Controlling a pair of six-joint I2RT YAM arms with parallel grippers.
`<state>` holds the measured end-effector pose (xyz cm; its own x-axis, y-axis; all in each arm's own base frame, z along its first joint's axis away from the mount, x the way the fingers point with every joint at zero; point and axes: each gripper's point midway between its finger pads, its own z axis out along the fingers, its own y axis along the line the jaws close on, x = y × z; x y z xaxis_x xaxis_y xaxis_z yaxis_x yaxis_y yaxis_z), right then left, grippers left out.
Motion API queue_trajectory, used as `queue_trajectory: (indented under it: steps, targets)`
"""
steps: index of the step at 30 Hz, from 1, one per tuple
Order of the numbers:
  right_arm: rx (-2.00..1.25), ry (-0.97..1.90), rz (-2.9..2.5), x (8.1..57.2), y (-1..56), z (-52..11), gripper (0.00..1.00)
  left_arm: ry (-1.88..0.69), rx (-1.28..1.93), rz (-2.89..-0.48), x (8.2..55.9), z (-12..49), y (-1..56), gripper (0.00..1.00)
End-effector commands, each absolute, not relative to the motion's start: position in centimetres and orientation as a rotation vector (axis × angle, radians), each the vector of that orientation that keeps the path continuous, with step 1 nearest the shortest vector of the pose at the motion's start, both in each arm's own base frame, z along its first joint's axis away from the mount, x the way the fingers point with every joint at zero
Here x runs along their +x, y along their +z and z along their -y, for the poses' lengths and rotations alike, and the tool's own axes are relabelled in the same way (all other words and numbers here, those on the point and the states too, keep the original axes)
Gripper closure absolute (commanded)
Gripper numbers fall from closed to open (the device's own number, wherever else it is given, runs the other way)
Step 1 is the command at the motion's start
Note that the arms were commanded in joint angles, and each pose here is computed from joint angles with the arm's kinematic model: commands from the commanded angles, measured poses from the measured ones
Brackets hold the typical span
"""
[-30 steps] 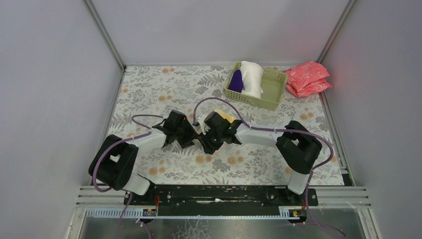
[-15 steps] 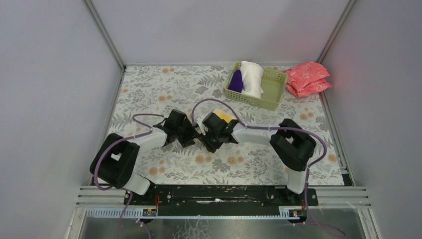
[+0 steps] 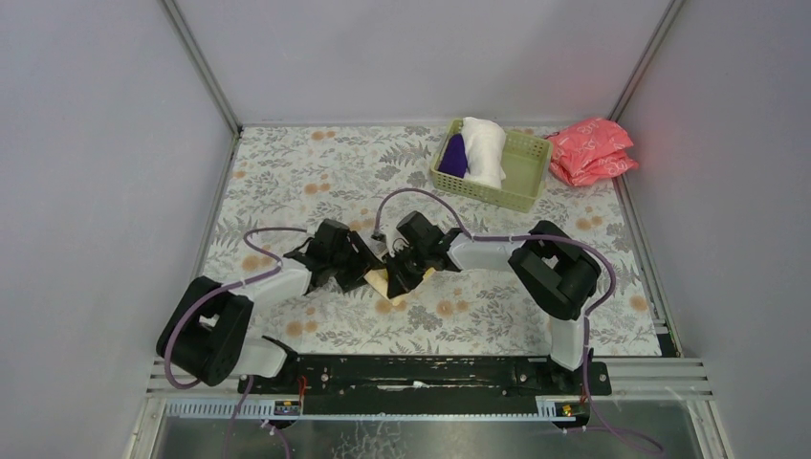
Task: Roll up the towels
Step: Roll the towel at the center of the board.
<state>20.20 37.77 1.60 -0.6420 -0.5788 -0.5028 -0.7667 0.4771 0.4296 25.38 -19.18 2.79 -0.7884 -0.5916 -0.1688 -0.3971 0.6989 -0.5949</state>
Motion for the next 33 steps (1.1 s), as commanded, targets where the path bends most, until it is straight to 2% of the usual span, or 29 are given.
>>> queue_trajectory:
  steps: [1, 7, 11, 19, 23, 27, 33]
  targets:
    - [-0.937, 1.332, -2.536, 18.6, 2.5, -38.0, 1.0, -0.647, -0.863, -2.642, 22.2, 16.8, 0.5, 0.35]
    - [-0.686, 1.49, -2.625, 20.0, 1.5, -37.0, 1.0, -0.774, -0.94, -2.615, 20.9, 17.4, 0.8, 0.35]
    - [-0.519, 1.632, -2.67, 19.8, 0.4, -36.5, 1.0, -0.834, -0.974, -2.54, 20.9, 17.1, 1.4, 0.31]
    - [-0.439, 1.642, -2.757, 19.2, -1.2, -35.7, 1.0, -0.831, -0.973, -2.54, 22.0, 16.7, 1.1, 0.34]
    - [-0.435, 1.638, -2.769, 19.2, -1.5, -35.6, 1.0, -0.838, -0.971, -2.554, 22.9, 17.0, 0.1, 0.4]
    - [-0.445, 1.628, -2.771, 19.2, -1.5, -35.5, 0.99, -0.817, -0.985, -2.605, 22.8, 17.2, -1.5, 0.5]
    - [-0.528, 1.521, -2.734, 20.2, -0.2, -35.5, 0.92, -0.765, -1.028, -2.685, 21.2, 17.0, -3.9, 0.79]
